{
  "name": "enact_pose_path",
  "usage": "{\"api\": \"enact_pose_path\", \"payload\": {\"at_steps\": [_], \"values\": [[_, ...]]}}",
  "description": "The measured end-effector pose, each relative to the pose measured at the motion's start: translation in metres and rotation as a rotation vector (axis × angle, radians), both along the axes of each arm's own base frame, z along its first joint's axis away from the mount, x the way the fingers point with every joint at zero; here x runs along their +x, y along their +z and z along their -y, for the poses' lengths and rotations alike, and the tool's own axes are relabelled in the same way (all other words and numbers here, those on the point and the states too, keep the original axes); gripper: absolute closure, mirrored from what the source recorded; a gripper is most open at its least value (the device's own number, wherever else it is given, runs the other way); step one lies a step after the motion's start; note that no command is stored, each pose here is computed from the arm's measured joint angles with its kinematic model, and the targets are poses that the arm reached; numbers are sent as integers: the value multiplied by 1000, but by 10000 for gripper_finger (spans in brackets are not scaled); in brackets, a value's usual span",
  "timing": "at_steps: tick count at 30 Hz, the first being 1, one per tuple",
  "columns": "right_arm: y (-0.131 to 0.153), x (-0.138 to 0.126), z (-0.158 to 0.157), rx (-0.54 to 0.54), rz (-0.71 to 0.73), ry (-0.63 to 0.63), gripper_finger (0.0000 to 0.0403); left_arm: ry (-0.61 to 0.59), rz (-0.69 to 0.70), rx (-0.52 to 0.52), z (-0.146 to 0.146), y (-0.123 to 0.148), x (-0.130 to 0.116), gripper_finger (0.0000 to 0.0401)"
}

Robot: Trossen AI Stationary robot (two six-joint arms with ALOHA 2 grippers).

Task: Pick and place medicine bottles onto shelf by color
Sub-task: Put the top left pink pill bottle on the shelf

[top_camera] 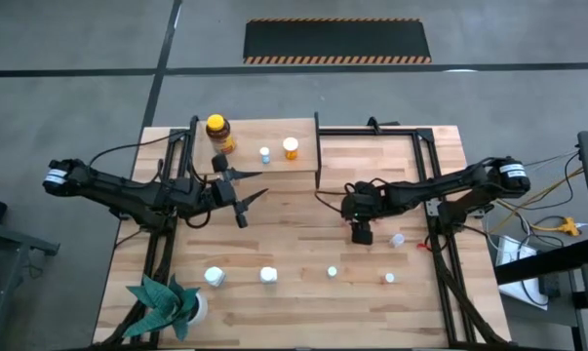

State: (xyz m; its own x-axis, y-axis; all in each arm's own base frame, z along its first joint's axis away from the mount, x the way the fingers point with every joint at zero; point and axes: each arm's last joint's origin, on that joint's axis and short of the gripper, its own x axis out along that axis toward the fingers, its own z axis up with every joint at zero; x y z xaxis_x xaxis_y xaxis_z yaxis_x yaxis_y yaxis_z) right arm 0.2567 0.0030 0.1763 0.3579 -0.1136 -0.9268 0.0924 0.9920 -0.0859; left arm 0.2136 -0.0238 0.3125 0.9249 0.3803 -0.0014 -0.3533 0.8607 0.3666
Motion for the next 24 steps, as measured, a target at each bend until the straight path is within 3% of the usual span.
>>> {"api": "enact_pose_path", "payload": {"at_steps": [14,20,24], "values": [[1,2,-1,25,21,7,294,0,-8,1,0,-3,0,216],[5,2,-1,27,6,6,282,0,-9,2,0,-3,0,216],[33,9,0,-4,-4,36,267,0,-8,2,0,-3,0,216]]}}
